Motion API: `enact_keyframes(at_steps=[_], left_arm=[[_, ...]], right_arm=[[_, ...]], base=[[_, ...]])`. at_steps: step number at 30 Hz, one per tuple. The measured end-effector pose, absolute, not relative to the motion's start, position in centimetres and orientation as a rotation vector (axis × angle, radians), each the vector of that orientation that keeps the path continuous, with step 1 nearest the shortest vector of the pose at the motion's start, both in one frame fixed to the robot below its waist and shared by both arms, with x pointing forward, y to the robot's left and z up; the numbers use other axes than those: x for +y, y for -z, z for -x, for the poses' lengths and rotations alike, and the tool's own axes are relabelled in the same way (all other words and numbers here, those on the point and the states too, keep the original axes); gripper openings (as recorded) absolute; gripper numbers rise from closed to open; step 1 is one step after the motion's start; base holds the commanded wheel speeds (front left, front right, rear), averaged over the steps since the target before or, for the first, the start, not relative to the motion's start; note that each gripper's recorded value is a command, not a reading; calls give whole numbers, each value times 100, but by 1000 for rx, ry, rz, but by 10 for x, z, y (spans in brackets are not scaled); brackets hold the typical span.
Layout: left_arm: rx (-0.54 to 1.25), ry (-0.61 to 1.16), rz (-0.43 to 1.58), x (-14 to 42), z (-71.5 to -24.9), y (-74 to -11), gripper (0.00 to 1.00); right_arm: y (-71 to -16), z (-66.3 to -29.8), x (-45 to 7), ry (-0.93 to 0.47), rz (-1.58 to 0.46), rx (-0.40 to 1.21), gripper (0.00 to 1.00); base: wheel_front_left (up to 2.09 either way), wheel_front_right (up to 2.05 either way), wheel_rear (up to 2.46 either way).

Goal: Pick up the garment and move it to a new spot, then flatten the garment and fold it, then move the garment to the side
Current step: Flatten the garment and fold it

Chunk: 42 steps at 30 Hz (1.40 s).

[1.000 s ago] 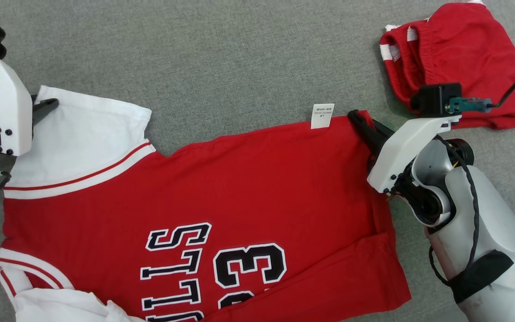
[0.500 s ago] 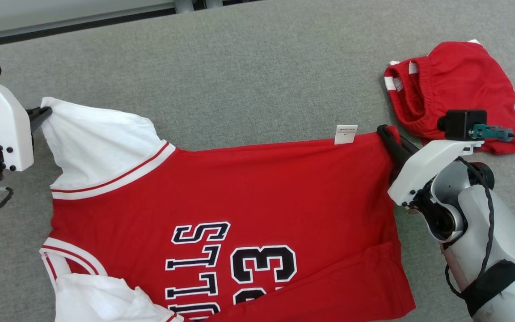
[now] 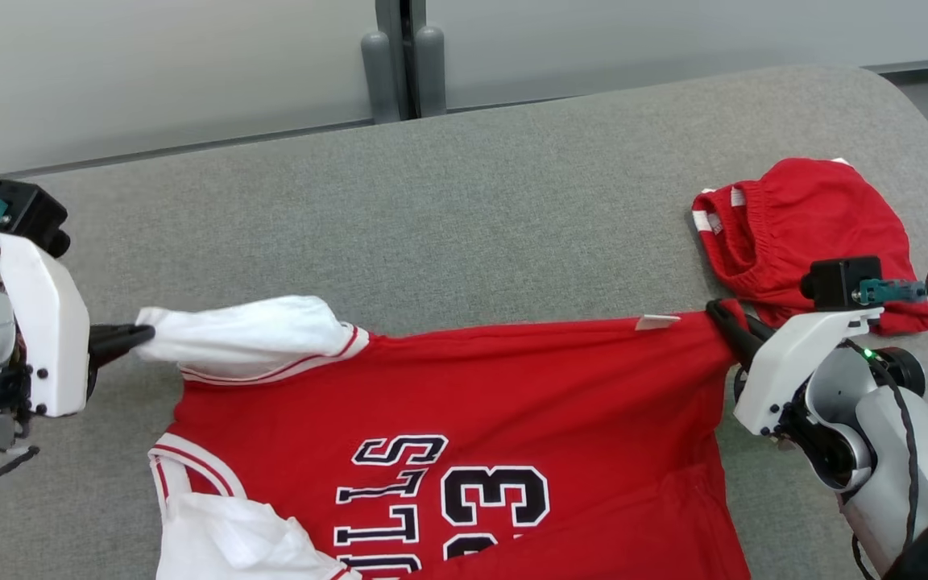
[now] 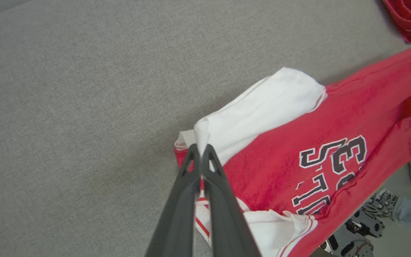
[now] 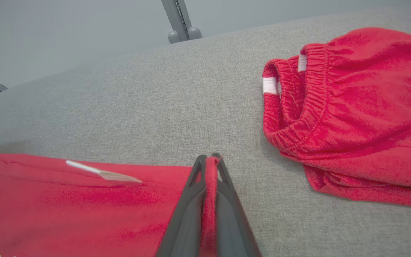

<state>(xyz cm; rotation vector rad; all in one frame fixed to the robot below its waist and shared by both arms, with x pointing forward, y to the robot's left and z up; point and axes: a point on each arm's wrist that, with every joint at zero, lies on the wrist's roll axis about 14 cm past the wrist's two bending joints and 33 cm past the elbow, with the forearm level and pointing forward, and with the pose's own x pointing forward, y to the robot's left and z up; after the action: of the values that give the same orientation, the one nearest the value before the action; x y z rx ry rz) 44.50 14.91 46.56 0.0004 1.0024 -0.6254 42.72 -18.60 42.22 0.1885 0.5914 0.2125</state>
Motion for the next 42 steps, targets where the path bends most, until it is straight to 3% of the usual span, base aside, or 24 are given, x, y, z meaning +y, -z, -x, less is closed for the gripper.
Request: enact_keyframes(at_steps=[10,22,33,34,35,36,37,38,39,40,42], left_arm=[[1142,646,11,168,-390,-461,0],[1317,660,33,168,-334,-437,0],[1415,672,68,164,-306,-421,0],[1425,671,75,164,-303,-419,0],[1434,669,78,164,-301,-416,0],[1441,661,83,164,-298,-414,10],[1449,657,88,165,-295,-411,26],[1454,653,92,165,-293,-409,26],[1454,651,99,164,-291,-407,68],[1455,650,104,163,-289,-405,100],[1453,650,115,161,-286,-402,100]], right_arm=[[-414,-413,-178,-269,-142,655,0],[-391,-370,-179,-358,-60,915,0],[-385,-361,-184,-360,-29,963,0],[-384,-360,-184,-360,-29,966,19],[-383,-358,-184,-362,-28,974,44],[-381,-355,-182,-366,-25,985,54],[-378,-351,-180,-372,-26,997,78],[-377,-348,-178,-376,-28,1001,78],[-376,-347,-177,-378,-29,1001,100],[-377,-346,-177,-379,-28,999,100],[-380,-347,-176,-378,-30,984,100]], base=[[0,0,0],[0,0,0],[0,0,0],[0,0,0],[0,0,0],[0,0,0],[0,0,0],[0,0,0],[0,0,0],[0,0,0],[0,0,0]])
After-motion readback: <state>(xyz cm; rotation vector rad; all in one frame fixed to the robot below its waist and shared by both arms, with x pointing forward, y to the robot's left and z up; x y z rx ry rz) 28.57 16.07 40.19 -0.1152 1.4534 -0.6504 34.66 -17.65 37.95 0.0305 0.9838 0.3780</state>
